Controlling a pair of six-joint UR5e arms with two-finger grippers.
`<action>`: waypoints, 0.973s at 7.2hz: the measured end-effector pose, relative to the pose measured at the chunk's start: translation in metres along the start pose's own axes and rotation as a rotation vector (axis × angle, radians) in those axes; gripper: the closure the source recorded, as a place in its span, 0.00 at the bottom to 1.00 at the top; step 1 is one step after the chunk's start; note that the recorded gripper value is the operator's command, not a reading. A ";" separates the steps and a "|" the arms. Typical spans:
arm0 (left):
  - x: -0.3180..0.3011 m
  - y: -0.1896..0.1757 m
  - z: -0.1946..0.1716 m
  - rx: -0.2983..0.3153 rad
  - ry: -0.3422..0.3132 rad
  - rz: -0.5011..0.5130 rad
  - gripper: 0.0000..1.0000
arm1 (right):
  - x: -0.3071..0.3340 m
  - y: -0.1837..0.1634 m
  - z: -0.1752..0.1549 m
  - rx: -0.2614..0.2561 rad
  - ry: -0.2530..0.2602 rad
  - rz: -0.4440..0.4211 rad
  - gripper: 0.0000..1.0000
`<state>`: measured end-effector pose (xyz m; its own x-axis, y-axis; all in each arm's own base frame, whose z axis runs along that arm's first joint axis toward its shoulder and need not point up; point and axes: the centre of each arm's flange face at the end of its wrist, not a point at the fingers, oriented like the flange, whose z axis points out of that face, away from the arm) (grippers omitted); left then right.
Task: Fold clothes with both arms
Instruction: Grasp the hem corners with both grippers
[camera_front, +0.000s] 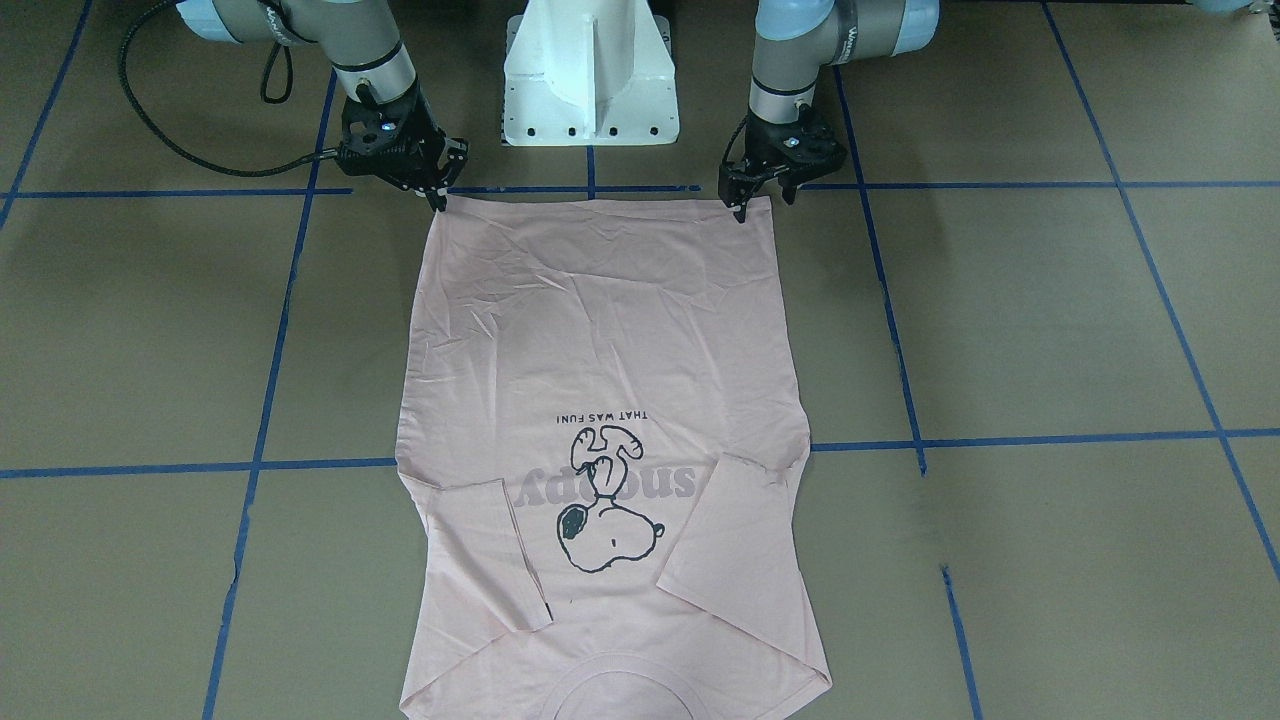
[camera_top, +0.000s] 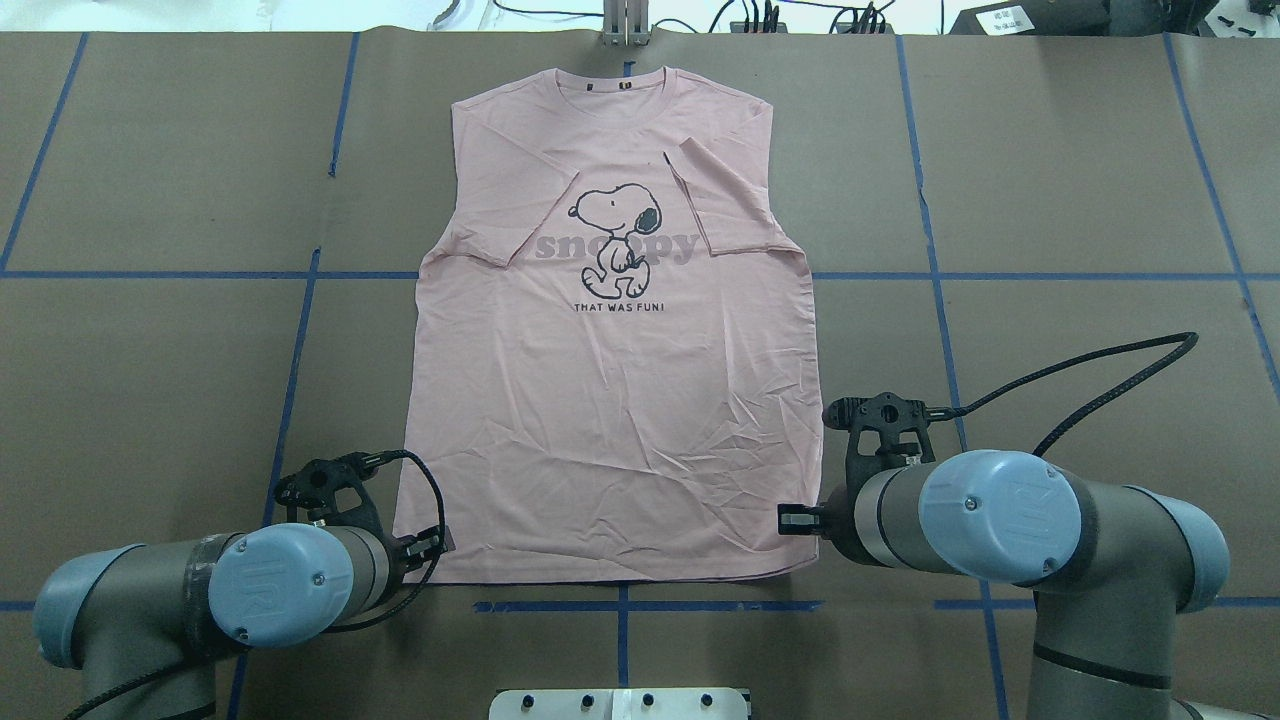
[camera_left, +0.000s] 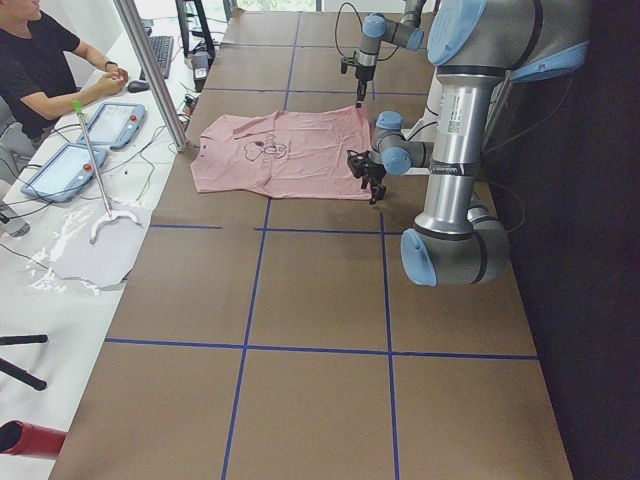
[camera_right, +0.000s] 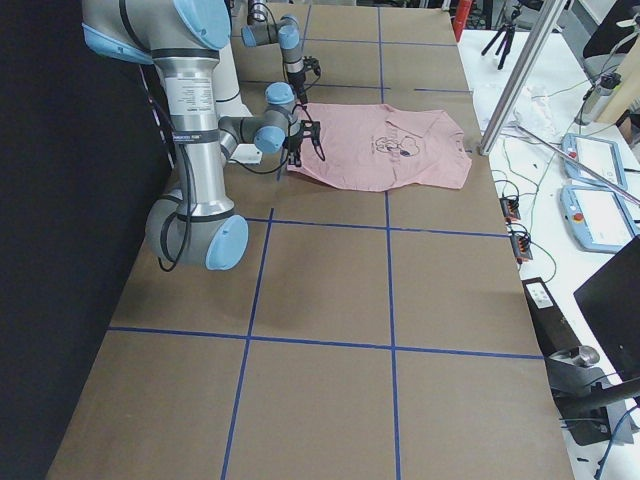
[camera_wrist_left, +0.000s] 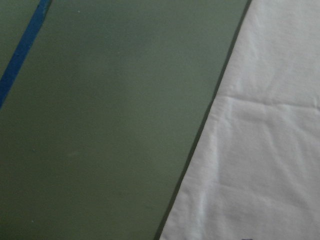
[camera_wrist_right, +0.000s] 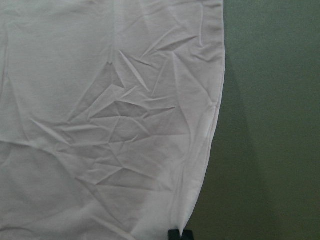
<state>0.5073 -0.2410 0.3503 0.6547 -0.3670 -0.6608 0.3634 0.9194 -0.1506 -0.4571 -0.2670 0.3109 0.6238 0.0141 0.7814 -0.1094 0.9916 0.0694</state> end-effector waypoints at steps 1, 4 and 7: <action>0.000 0.001 0.000 -0.001 0.001 0.000 0.84 | 0.000 0.000 0.000 0.000 0.000 0.000 1.00; 0.003 0.002 -0.004 -0.008 0.010 0.002 1.00 | 0.000 -0.001 0.000 0.001 0.000 -0.001 1.00; 0.008 0.003 -0.017 -0.020 0.037 0.006 1.00 | 0.002 -0.002 -0.004 -0.009 -0.005 0.002 1.00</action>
<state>0.5026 -0.2389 0.3316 0.6320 -0.3566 -0.6881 0.3462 0.9242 -0.1609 -0.4528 -0.2689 0.3095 0.6193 0.0155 0.7850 -0.1039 0.9926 0.0624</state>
